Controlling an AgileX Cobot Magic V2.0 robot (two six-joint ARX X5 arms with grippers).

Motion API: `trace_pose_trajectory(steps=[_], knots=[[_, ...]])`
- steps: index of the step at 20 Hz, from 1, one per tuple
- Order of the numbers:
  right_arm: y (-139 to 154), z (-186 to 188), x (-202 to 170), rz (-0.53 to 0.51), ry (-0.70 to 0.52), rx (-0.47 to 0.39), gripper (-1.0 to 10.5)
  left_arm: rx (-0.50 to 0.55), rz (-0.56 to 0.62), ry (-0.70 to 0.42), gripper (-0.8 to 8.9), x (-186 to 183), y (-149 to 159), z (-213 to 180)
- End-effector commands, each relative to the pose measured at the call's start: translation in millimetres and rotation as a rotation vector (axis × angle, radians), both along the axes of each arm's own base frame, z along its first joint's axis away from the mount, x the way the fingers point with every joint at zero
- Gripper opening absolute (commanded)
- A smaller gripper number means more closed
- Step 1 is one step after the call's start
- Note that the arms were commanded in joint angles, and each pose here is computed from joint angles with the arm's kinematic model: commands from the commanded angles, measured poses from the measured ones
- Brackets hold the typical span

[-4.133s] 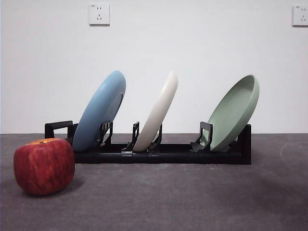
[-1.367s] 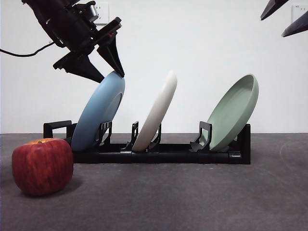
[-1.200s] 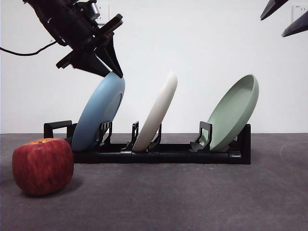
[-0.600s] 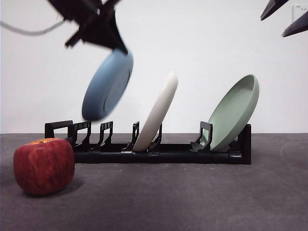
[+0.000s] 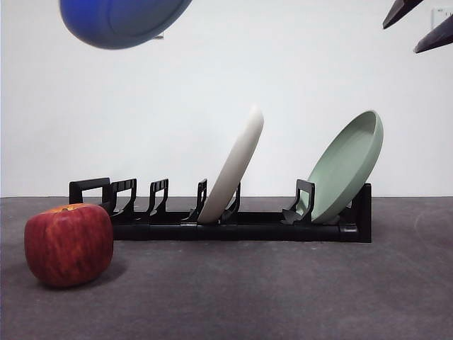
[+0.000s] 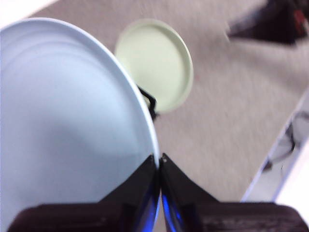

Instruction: Take the blue plate from the plate rack,put the plate on the table,take the apple from the table,put the apple in the plate

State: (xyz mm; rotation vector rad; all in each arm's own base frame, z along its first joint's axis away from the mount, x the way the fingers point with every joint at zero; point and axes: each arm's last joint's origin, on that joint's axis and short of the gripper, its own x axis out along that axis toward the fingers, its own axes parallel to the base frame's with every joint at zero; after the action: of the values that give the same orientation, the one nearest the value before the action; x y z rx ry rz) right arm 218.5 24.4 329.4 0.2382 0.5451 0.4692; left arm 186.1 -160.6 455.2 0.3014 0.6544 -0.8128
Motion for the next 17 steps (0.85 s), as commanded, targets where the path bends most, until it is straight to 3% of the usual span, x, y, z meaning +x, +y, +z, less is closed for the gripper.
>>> trace_pose_trajectory(steps=[1, 5, 9, 13, 17], knots=[[0, 2, 1, 0.002, -0.024, -0.006, 2.8, 0.101, -0.058, -0.034, -0.07, -24, -27, -9], [0, 2, 1, 0.001, -0.026, -0.006, 2.8, 0.184, -0.136, -0.045, -0.07, -65, -74, -49], [-3, 2, 2, -0.01, -0.027, -0.006, 2.8, 0.233, -0.164, -0.033, -0.08, -89, -101, -106], [-3, 2, 1, -0.012, -0.027, -0.006, 2.8, 0.261, -0.175, -0.017, -0.08, -91, -117, -159], [-3, 2, 1, -0.013, -0.025, -0.003, 2.8, 0.371, -0.186, -0.028, -0.08, -84, -130, -204]])
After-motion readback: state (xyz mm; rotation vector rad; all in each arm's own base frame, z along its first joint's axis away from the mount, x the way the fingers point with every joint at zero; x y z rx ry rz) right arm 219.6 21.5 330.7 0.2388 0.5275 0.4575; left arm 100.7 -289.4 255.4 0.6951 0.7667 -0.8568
